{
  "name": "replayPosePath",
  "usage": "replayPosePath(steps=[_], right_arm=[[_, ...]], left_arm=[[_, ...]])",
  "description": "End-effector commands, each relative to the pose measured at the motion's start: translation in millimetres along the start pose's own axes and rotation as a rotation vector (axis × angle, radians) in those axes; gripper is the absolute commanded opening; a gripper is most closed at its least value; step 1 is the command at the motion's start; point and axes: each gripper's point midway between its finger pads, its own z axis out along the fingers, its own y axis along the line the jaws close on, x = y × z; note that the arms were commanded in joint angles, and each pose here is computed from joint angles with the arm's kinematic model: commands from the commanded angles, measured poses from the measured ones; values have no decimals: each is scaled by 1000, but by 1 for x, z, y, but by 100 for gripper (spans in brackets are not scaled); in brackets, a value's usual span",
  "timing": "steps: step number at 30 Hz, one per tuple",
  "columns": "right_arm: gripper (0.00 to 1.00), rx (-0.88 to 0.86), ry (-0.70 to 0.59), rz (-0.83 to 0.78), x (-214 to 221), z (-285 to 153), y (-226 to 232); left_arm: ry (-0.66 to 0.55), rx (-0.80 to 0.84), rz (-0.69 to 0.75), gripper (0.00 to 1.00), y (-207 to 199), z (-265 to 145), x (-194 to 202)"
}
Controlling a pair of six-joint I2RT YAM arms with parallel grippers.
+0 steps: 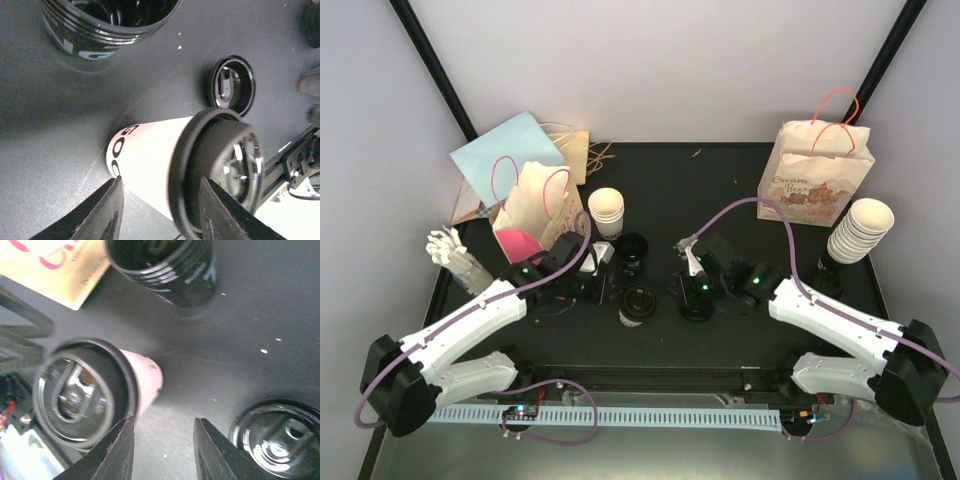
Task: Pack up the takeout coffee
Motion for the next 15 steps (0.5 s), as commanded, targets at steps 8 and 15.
replayPosePath(steps=[8, 15], right_arm=[[34, 175, 139, -47, 50, 10, -49], [31, 128, 213, -46, 73, 31, -51]], left_arm=[[-99, 33, 56, 51, -18, -31, -16], [-106, 35, 60, 55, -18, -35, -15]])
